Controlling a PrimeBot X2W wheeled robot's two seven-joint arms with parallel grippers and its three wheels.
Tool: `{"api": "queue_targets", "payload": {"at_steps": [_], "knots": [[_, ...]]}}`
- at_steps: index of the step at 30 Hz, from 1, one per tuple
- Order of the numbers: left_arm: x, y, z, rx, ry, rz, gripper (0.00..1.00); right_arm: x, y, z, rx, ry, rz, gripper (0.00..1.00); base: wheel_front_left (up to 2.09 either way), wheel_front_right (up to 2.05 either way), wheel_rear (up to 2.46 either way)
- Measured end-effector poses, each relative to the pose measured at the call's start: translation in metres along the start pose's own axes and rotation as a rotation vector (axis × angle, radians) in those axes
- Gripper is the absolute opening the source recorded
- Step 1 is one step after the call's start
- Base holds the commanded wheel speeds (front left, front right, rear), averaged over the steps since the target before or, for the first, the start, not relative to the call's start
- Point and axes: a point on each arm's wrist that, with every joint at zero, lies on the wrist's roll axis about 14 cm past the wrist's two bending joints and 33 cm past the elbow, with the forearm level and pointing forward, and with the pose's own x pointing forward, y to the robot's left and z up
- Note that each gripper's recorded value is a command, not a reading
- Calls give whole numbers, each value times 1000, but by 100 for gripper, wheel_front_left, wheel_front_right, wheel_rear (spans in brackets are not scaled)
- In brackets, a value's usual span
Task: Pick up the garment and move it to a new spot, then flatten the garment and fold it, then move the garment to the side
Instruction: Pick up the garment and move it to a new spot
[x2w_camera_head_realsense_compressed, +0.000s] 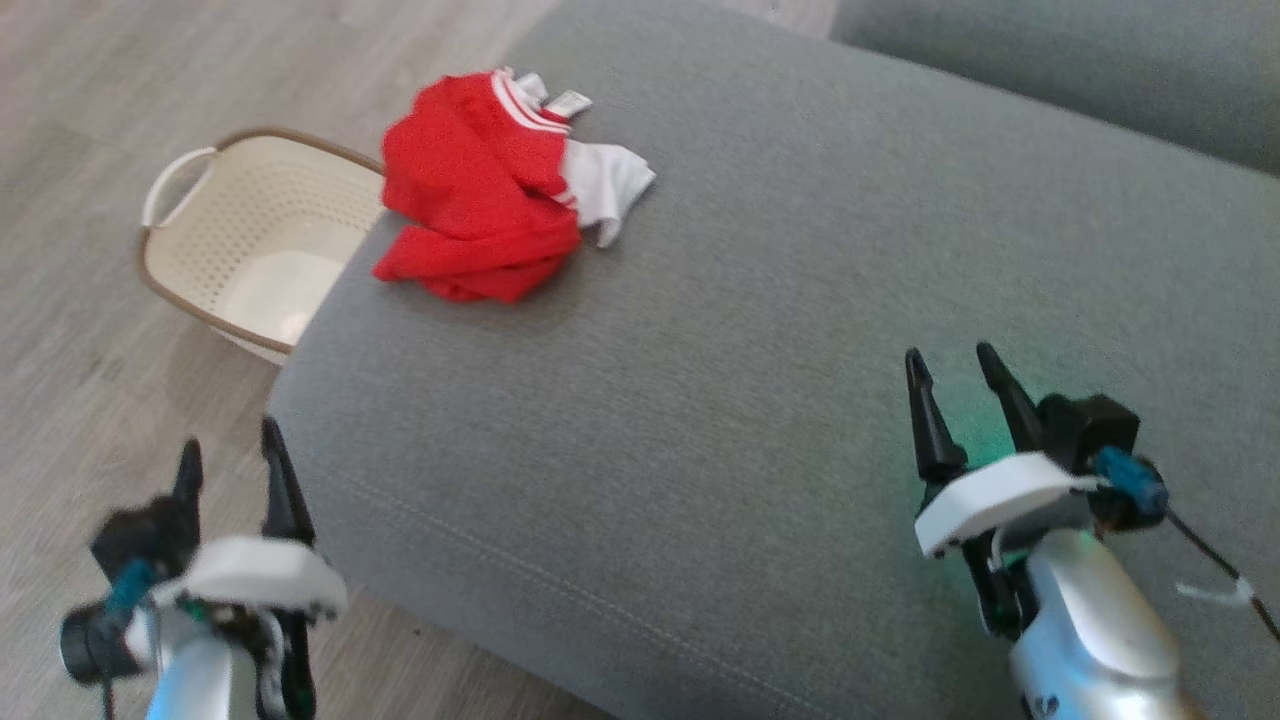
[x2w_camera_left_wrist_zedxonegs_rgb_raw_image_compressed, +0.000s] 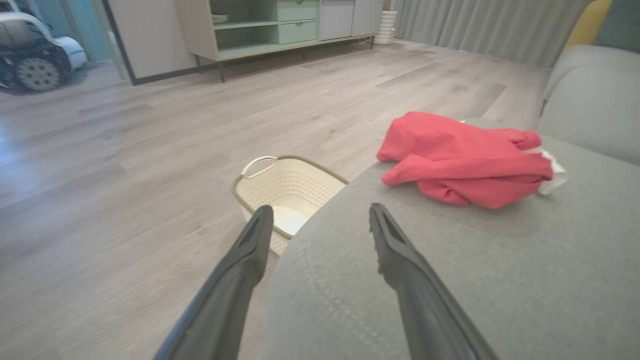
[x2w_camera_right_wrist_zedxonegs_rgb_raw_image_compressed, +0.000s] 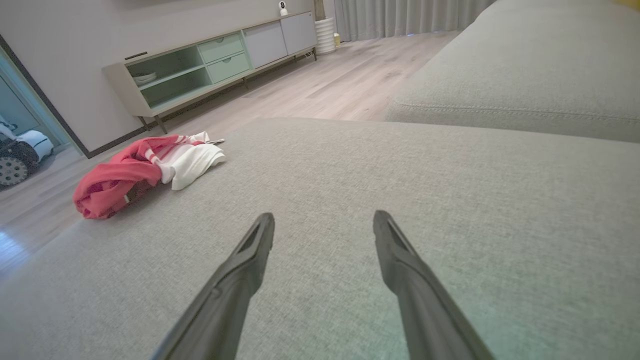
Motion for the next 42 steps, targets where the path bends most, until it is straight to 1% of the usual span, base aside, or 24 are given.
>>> {"api": "queue_targets", "payload": {"at_steps": [6,8,9,17,24,29,31,32,33,34,38,42], "knots": [[48,-32,20,-64,-31,-77,100,9,-27,3,-16,-21,-47,100,0,0,0],[64,-48,23,-68,-30,-121,100,11,-37,2,-22,-25,-63,100,0,0,0],[79,-64,23,-72,-20,-162,100,14,-46,1,-21,-30,-78,100,0,0,0],[133,-119,7,-39,53,-291,100,20,-84,5,-29,-67,-141,100,0,0,0],[161,-150,-30,2,170,-337,100,10,-118,1,-33,-75,-216,100,0,0,0],[162,-160,-72,45,307,-345,100,3,-141,3,-43,-90,-270,100,0,0,0],[163,-165,-80,51,328,-352,100,0,-148,4,-45,-93,-290,100,0,0,0],[165,-167,-81,58,333,-355,85,-3,-151,4,-45,-94,-299,100,0,0,0],[165,-167,-81,58,333,-355,36,-3,-151,4,-45,-94,-299,100,0,0,0],[167,-168,-81,72,333,-360,0,-4,-154,4,-45,-93,-306,100,0,0,0],[170,-173,-71,80,309,-371,0,-12,-158,10,-47,-102,-328,100,0,0,0],[177,-184,-39,79,213,-400,0,-21,-158,24,-36,-131,-343,100,0,0,0]]}}
